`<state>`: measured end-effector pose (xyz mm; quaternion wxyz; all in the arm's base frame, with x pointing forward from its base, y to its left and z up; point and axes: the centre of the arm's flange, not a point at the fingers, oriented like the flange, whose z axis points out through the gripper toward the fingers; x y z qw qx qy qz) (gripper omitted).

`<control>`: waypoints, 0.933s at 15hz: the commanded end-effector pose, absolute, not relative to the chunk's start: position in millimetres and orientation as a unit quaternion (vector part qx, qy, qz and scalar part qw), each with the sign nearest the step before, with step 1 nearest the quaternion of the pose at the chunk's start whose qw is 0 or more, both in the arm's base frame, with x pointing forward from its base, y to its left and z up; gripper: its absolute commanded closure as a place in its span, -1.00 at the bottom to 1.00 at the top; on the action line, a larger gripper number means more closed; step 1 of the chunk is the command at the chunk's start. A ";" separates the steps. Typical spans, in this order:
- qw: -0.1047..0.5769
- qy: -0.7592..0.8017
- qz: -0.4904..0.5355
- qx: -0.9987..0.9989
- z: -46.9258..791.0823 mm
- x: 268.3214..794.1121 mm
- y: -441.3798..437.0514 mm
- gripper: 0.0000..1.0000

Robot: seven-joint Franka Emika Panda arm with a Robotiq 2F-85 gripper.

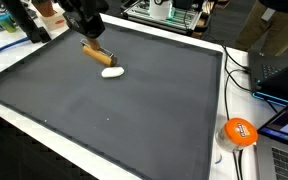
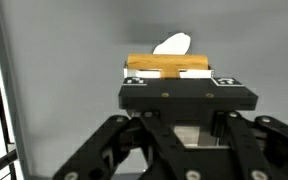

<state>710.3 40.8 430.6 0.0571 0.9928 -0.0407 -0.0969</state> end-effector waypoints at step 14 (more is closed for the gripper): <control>0.010 0.009 -0.108 0.994 403.7 767.3 14.2 0.56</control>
